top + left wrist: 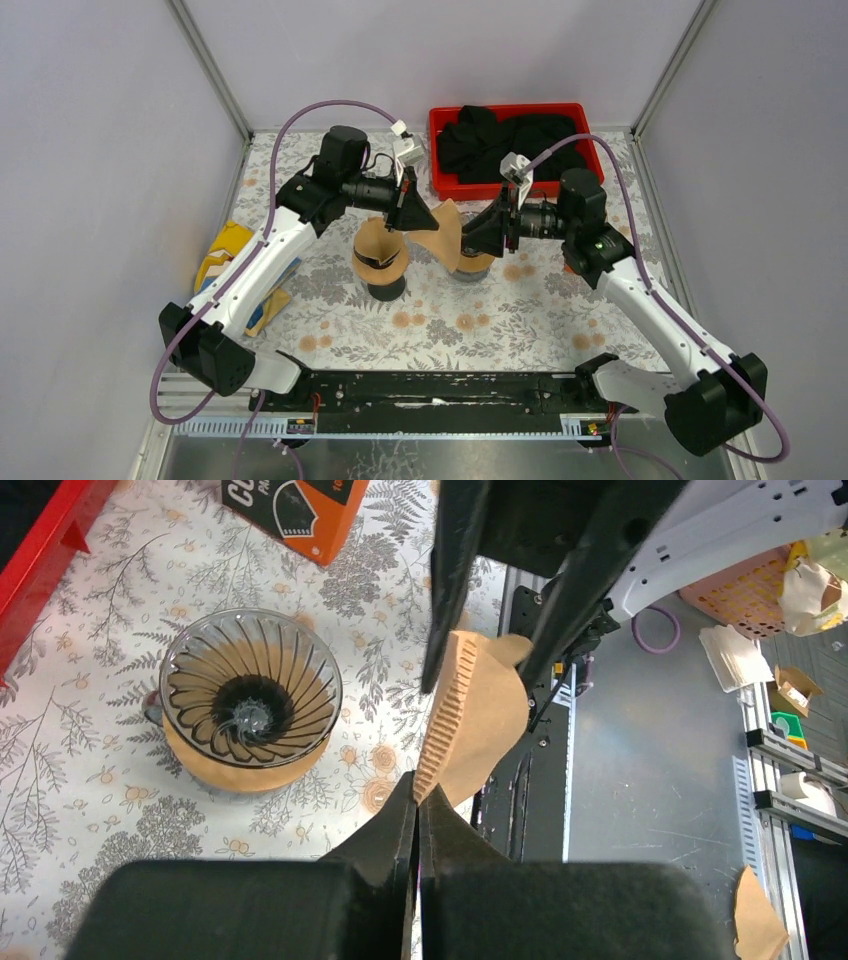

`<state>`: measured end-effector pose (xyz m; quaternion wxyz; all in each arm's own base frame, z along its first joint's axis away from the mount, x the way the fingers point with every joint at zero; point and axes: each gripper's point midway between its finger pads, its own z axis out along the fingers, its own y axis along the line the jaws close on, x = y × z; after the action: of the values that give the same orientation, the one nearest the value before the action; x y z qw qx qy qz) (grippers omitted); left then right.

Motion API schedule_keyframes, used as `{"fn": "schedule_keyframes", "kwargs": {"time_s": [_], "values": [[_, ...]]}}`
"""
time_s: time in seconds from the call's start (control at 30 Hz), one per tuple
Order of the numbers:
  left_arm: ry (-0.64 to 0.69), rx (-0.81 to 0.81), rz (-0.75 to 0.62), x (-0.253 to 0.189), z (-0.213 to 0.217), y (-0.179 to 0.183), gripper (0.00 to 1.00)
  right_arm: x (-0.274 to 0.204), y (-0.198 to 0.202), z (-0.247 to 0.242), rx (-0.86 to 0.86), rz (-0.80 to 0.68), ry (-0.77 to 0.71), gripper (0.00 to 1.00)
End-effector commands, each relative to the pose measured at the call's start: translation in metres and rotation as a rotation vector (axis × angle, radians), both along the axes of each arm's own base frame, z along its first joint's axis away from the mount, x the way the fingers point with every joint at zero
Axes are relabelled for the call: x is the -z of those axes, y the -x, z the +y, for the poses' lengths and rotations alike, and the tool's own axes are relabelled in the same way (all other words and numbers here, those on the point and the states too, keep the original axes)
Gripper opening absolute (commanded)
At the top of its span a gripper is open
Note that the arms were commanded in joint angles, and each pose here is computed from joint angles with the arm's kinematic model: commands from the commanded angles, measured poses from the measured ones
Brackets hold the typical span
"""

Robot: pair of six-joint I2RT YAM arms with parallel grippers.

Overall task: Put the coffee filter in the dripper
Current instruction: Place the coffee filter in the coffee dripper.

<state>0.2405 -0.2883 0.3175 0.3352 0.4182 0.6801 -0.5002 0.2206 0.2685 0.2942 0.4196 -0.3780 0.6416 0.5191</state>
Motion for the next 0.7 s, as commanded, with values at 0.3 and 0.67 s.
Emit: {"fn": "schedule_keyframes", "kwargs": {"time_s": [0.3, 0.67], "values": [[0.008, 0.007, -0.076, -0.016, 0.007, 0.004, 0.01, -0.038, -0.009, -0.009, 0.125, -0.132, -0.040, 0.48], [-0.003, 0.007, -0.067, -0.012, 0.007, 0.004, 0.02, -0.050, -0.022, -0.030, 0.308, -0.226, -0.025, 0.49]]}}
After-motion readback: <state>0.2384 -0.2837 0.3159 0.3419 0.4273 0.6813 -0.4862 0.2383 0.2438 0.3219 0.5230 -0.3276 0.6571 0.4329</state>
